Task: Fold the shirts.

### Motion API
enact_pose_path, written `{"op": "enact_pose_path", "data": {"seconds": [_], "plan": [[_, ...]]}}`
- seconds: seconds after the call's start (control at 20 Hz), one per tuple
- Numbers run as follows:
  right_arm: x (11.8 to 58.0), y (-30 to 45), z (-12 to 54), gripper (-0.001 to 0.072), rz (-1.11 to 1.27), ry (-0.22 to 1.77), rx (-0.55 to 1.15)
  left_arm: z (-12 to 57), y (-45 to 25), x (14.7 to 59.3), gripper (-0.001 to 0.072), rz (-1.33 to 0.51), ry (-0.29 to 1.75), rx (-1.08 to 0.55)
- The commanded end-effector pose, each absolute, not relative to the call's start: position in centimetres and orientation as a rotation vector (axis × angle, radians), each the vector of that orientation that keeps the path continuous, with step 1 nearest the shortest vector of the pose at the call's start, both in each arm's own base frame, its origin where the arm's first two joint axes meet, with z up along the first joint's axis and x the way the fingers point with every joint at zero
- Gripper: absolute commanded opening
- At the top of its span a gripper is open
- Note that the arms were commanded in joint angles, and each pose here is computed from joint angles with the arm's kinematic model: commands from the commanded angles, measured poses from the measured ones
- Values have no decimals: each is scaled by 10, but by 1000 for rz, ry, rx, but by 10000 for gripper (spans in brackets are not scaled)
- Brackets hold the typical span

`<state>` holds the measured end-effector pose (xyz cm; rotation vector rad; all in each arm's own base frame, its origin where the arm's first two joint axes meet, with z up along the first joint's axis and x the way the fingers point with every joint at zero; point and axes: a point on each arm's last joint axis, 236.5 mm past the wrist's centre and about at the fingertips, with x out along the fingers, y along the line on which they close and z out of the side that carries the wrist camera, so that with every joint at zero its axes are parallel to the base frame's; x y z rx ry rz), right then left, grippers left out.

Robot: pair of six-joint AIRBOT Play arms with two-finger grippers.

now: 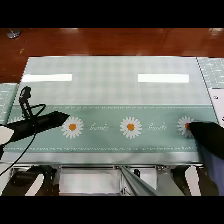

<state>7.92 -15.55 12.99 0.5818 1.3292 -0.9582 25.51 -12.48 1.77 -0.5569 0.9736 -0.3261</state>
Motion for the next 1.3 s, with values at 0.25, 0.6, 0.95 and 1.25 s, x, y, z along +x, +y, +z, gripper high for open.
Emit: {"op": "enact_pose_path", "data": {"seconds": [0.25,0.6,0.95,1.25], "plan": [[77,-191,88,626,-1049,1250,588,16,-133,268,31,-349,907,-486],[381,-93,256,19,35,616,608,151,-119,365,30,-384,821,-203],[405,99,53,19,315,1219,25,89,-151,373,30,-349,980,-52],[371,79,-67,19,137,1459,-83,3,-105,359,32,-202,1159,-125]]}}
